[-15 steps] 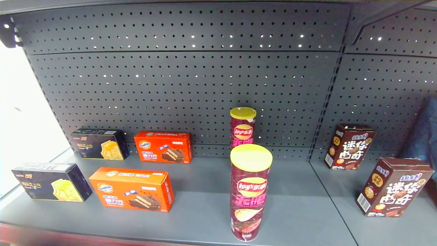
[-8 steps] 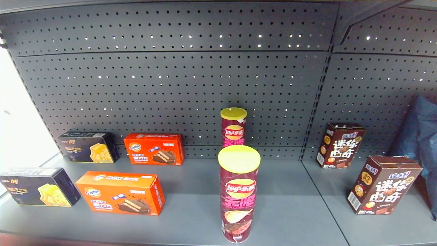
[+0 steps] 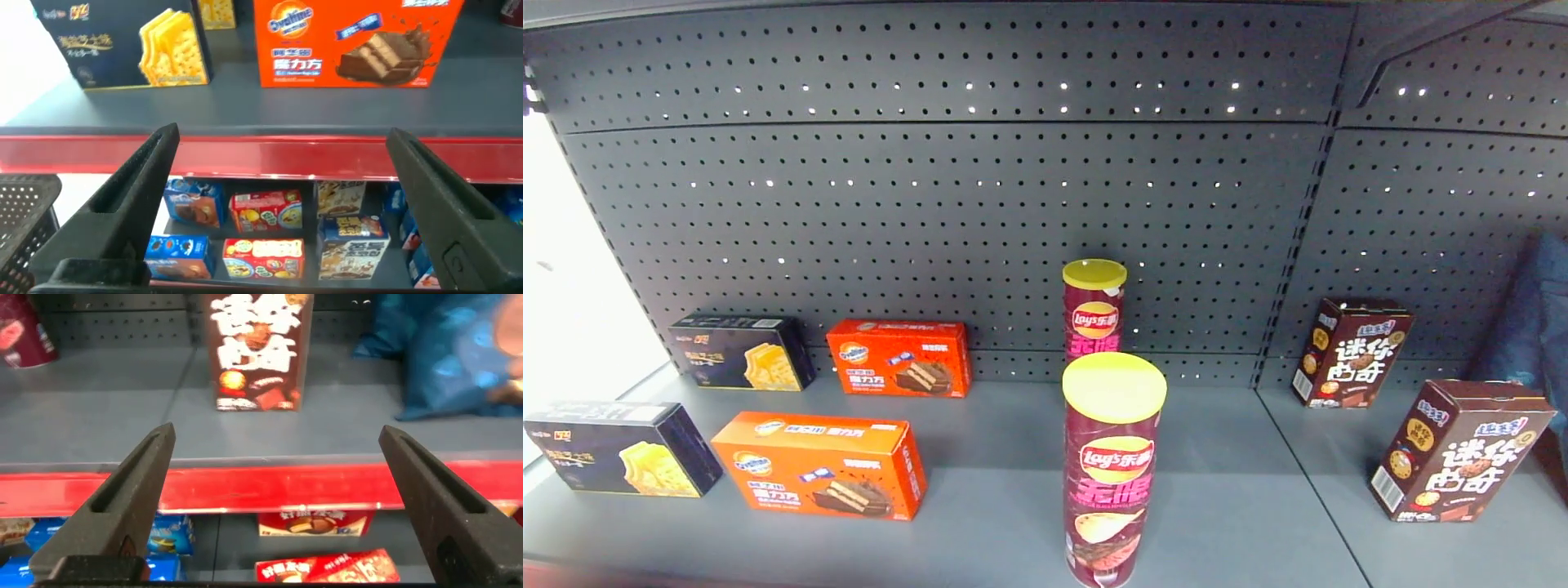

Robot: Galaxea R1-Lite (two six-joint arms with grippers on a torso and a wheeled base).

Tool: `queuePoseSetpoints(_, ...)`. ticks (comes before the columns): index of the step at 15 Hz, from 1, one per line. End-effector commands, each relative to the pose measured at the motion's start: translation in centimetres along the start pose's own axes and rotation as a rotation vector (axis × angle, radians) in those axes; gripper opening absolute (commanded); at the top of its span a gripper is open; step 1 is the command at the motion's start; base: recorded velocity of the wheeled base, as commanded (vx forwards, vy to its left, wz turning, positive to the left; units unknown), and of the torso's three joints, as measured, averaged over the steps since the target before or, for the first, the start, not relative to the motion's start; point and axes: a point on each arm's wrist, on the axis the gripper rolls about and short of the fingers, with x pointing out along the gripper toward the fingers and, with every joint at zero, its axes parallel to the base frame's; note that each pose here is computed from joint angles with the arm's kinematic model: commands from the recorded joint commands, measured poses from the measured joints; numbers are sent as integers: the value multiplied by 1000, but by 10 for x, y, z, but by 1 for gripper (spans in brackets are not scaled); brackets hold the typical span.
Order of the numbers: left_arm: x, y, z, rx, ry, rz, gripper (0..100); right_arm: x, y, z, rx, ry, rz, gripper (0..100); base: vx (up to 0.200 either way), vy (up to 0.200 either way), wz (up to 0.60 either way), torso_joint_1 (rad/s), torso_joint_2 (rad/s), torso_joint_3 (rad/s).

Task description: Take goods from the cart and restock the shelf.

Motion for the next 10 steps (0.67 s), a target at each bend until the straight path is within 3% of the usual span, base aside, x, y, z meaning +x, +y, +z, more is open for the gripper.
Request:
queuePoseSetpoints(1,0,0,0,0,2,1,100,0,0,0,0,2,2,100,0,0,0,0,0,0)
queuePoseSetpoints(10,0,0,0,0,2,1,100,0,0,0,0,0,2,100,0,0,0,0,0,0)
